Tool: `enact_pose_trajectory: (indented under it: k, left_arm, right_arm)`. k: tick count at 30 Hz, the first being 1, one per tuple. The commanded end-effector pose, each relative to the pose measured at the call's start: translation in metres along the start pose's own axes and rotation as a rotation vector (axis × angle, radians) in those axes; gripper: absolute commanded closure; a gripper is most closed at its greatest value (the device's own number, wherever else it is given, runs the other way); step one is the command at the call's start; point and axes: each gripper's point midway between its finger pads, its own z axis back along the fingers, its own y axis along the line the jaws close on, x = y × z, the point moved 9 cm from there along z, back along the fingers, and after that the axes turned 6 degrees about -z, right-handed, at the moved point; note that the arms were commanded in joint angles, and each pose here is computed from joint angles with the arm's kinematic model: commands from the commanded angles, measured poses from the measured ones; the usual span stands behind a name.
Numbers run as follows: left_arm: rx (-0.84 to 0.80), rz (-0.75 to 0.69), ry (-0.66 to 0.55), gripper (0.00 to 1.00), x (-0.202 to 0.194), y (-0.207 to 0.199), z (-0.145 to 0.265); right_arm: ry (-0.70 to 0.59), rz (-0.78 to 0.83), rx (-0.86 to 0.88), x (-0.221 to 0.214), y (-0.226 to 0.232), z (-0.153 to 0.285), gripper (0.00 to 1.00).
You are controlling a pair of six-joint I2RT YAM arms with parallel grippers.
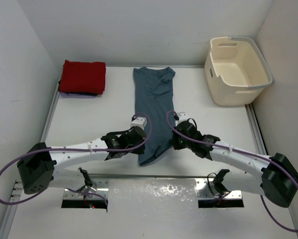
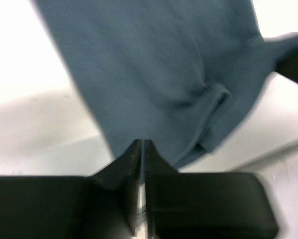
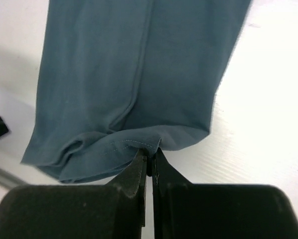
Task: Fold and stack the t-shirts
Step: Grab the bottom of the folded rectangular tshirt with both arms
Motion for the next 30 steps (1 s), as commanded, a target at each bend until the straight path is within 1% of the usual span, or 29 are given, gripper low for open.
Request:
enact_pose_trajectory:
  k: [1,3,4,6,7,9,14,17,20,21,23,24,26,28,29,30]
  left_arm:
    - [-0.136,-0.044,0.097,0.91,-0.015,-0.004,0.004]
    - [-0.171,-0.048,0.179,0.77,-0.035,-0.002,0.001]
    - [-0.181,-0.056,0.202,0.67,-0.041,-0.001,0.0]
    - [-0.221,-0.08,0.225,0.52,-0.05,-0.002,-0.001]
    - [-0.245,-0.087,0.239,0.5,-0.051,-0.003,-0.001]
    - [-0.253,-0.099,0.257,0.5,-0.055,-0.004,-0.002]
    - [-0.184,-0.111,0.311,0.51,-0.067,0.005,-0.01]
    - [-0.166,-0.118,0.318,0.55,-0.07,0.006,-0.016]
    - [-0.1,-0.115,0.317,0.61,-0.071,0.011,-0.02]
    - [-0.073,-0.115,0.305,0.7,-0.07,0.013,-0.021]
    - [-0.075,-0.113,0.293,0.85,-0.066,0.011,-0.022]
    - [-0.088,-0.108,0.281,1.0,-0.063,0.008,-0.021]
    - [-0.107,-0.102,0.261,1.0,-0.057,0.003,-0.02]
    - [-0.088,-0.091,0.235,1.0,-0.05,0.003,-0.015]
    - [-0.066,-0.084,0.187,1.0,-0.039,0.0,-0.013]
    - [-0.054,-0.077,0.164,1.0,-0.032,-0.001,-0.011]
  right_arm:
    - [0.058,0.011,0.079,-0.004,0.006,0.001,1.0]
    - [0.101,-0.011,0.114,-0.02,0.003,0.0,1.0]
    - [0.104,-0.021,0.117,-0.024,0.001,0.0,1.0]
    - [0.113,-0.037,0.119,-0.031,-0.003,0.0,1.0]
    - [0.113,-0.041,0.121,-0.032,-0.003,0.0,1.0]
    - [0.111,-0.042,0.126,-0.031,-0.002,0.0,1.0]
    - [0.116,-0.03,0.142,-0.03,-0.001,0.001,1.0]
    - [0.119,-0.039,0.147,-0.033,-0.001,0.0,1.0]
    - [0.117,-0.044,0.157,-0.033,-0.001,0.0,1.0]
    - [0.115,-0.044,0.16,-0.033,-0.001,0.0,1.0]
    - [0.114,-0.042,0.162,-0.033,0.0,0.0,1.0]
    - [0.114,-0.039,0.162,-0.033,0.0,0.0,1.0]
    - [0.108,-0.039,0.161,-0.032,0.0,0.0,1.0]
    - [0.088,-0.028,0.157,-0.027,0.001,0.001,1.0]
    - [0.078,-0.025,0.141,-0.024,0.0,0.001,1.0]
    - [0.049,-0.02,0.113,-0.02,-0.001,0.001,1.0]
